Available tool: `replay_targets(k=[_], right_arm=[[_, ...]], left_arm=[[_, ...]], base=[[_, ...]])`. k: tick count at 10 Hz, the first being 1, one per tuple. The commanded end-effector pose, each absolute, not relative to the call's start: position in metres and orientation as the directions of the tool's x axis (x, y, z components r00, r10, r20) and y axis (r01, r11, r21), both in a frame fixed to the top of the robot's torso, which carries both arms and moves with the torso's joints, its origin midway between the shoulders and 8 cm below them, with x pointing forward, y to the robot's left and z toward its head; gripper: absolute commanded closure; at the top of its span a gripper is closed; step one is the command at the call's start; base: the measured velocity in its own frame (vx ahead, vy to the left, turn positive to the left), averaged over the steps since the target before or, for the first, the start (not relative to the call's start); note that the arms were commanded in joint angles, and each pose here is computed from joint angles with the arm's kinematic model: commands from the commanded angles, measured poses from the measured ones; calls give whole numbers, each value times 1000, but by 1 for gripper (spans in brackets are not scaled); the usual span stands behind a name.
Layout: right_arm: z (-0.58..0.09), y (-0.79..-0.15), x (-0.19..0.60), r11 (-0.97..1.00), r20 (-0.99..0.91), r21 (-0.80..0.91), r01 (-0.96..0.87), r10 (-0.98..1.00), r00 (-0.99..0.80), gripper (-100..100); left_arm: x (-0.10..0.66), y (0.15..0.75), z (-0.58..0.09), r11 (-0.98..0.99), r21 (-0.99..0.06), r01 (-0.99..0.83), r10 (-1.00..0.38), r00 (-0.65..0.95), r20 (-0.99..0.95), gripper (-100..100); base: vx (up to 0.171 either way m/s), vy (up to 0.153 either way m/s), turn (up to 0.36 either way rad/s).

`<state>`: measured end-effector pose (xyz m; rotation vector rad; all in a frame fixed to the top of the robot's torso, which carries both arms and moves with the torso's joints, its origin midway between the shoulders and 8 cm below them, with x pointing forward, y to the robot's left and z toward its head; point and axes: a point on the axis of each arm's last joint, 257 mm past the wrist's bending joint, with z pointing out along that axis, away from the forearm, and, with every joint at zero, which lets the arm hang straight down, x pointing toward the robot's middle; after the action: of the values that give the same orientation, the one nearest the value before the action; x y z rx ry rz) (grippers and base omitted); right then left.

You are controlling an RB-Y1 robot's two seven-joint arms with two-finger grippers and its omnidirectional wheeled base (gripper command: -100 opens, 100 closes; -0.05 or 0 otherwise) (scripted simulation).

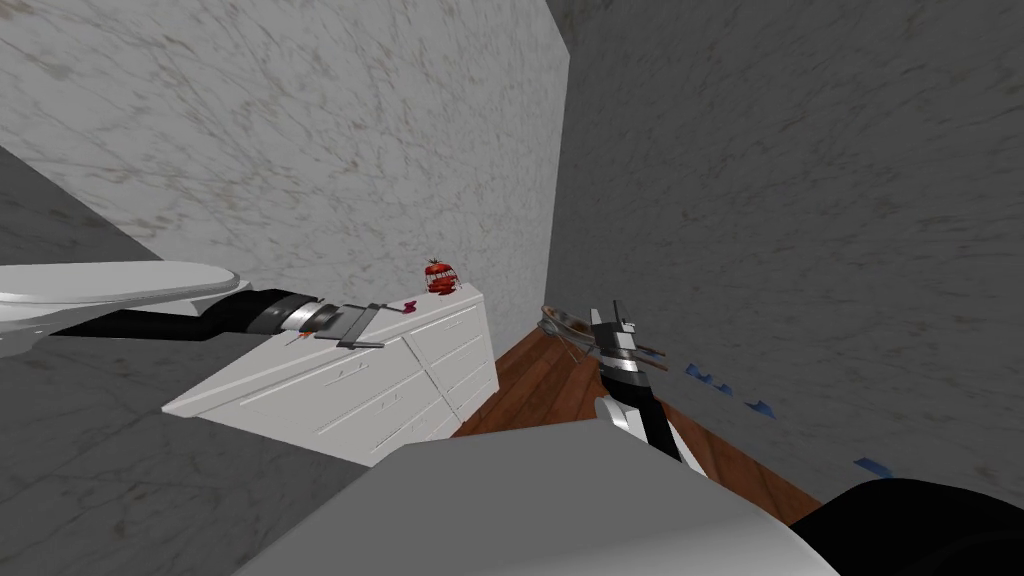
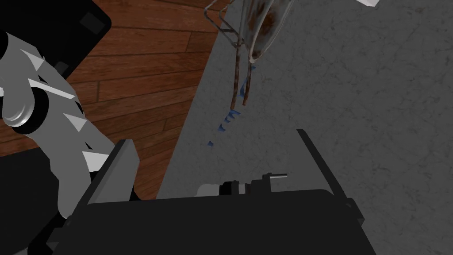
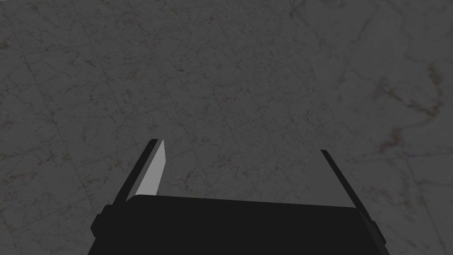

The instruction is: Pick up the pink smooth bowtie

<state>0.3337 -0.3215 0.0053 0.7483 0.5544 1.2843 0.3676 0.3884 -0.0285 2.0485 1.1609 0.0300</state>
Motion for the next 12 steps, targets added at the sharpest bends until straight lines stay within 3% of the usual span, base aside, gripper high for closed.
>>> replay_targets(k=[1, 5, 12], right_arm=[[5, -321, 334, 108, 38, 759, -642, 977, 210, 0], [5, -321, 334, 108, 38, 759, -642, 977, 210, 0], [5, -321, 334, 108, 38, 759, -642, 977, 210, 0]], left_arm=[[369, 397, -29, -383, 591, 710, 739, 620, -265, -100], [376, 395, -27, -508, 522, 685, 714, 674, -191, -100], [387, 414, -28, -743, 293, 601, 618, 785, -41, -100]], base=[[22, 40, -63], [20, 24, -32], [43, 35, -43]])
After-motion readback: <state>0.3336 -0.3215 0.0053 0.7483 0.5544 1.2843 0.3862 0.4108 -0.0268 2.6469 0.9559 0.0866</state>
